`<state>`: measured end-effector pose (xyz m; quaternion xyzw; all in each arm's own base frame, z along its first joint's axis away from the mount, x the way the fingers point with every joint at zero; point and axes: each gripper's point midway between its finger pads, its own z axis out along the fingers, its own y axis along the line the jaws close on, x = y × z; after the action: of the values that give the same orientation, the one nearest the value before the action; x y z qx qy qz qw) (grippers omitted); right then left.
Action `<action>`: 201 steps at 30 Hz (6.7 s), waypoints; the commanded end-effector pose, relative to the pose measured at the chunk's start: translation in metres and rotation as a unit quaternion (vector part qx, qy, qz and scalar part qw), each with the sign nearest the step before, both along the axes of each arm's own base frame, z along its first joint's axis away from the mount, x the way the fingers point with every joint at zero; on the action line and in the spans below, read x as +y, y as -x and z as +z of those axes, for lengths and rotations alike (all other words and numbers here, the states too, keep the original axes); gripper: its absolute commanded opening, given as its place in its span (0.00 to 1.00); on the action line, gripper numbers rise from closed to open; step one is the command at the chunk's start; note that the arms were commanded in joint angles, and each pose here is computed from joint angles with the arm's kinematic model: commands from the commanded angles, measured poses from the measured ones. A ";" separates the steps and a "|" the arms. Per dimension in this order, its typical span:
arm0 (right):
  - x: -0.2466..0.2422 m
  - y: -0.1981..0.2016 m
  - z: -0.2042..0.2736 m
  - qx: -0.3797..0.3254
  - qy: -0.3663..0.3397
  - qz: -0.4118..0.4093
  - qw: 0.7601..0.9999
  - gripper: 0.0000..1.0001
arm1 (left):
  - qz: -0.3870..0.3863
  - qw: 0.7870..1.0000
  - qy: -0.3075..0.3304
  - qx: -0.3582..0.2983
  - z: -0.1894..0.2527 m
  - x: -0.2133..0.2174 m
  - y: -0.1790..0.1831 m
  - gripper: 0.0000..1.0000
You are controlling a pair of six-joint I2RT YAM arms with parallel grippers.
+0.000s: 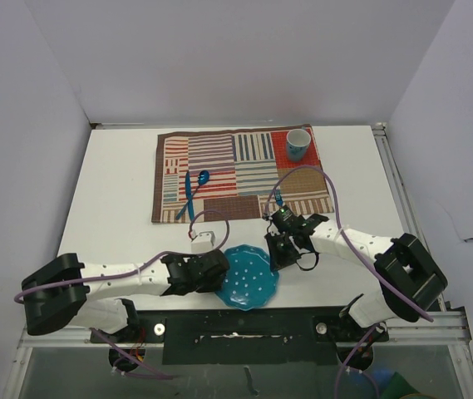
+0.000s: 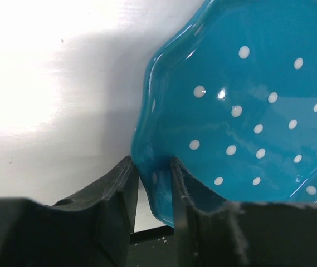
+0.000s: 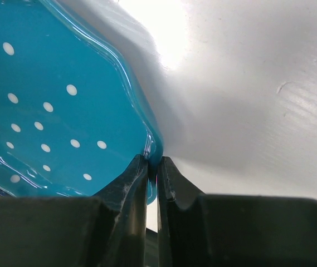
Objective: Set the dinner table for one person
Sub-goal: Pick up the plate at the center of the board, then place the plate on the napkin.
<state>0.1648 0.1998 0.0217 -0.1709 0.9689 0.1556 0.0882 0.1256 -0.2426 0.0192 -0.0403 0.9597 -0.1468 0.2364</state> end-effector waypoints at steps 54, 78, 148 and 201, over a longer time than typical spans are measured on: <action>0.073 -0.216 0.084 -0.154 -0.062 0.063 0.984 0.00 | 0.006 0.986 0.072 -0.152 0.077 -0.065 -0.222 0.00; 0.092 -0.276 0.088 -0.237 -0.129 0.098 0.958 0.00 | 0.043 0.976 0.056 -0.205 0.118 -0.017 -0.282 0.00; 0.064 -0.297 0.060 -0.225 -0.115 0.044 0.966 0.54 | 0.038 0.989 0.085 -0.119 0.005 0.002 -0.328 0.00; 0.031 -0.197 0.092 -0.235 -0.046 0.012 0.971 0.38 | 0.064 0.984 0.051 -0.161 0.064 0.025 -0.263 0.24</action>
<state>0.3547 0.2422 0.1032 -0.2277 0.9120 0.1736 0.2939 0.3819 -0.2248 0.0530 -0.0796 0.9151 -0.1878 0.3479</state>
